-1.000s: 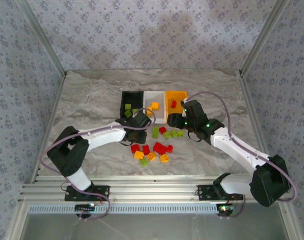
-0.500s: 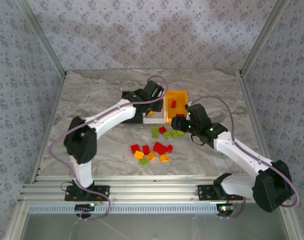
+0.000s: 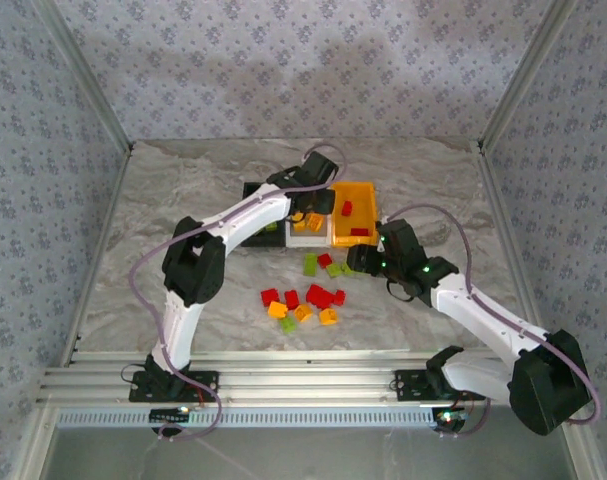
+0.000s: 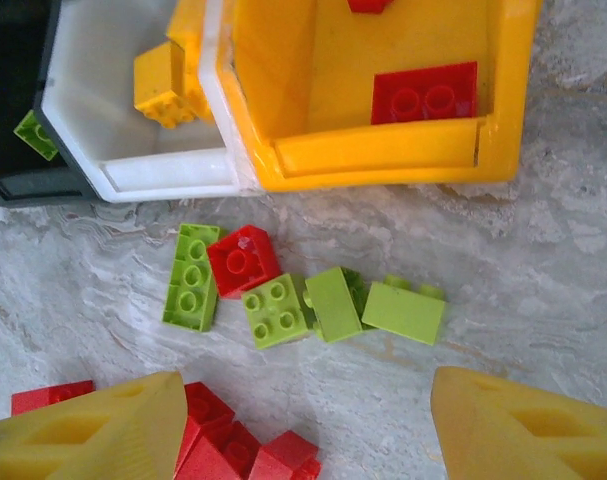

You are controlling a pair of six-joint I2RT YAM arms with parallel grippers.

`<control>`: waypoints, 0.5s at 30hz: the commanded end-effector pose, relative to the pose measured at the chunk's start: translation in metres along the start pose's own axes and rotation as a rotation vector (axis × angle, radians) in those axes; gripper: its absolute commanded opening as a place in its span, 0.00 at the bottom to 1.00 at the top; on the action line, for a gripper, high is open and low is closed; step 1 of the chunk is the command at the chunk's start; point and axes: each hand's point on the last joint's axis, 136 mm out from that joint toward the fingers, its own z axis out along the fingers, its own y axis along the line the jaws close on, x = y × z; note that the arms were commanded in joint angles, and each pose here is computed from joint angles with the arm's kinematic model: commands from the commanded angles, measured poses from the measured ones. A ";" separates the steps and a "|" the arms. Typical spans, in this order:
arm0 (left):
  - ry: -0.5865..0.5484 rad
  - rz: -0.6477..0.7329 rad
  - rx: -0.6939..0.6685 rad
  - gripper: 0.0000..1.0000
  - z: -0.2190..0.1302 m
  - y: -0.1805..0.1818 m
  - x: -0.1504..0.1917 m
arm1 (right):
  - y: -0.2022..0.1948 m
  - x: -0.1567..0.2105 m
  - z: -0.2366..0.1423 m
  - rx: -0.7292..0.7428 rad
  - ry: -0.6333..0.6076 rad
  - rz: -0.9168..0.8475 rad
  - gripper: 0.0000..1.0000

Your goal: Sort the legos into containers by color

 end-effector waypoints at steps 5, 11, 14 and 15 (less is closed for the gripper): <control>-0.095 -0.031 0.124 0.78 -0.062 -0.021 -0.035 | -0.015 0.009 0.008 0.052 0.047 0.029 0.69; -0.159 -0.037 0.253 1.00 -0.123 -0.037 -0.017 | -0.022 0.009 0.031 0.090 0.100 0.027 0.69; -0.159 -0.031 0.274 1.00 -0.141 -0.035 0.011 | -0.026 0.007 0.044 0.110 0.113 0.037 0.69; -0.160 -0.034 0.274 1.00 -0.147 -0.031 0.020 | -0.028 0.005 0.047 0.118 0.113 0.043 0.69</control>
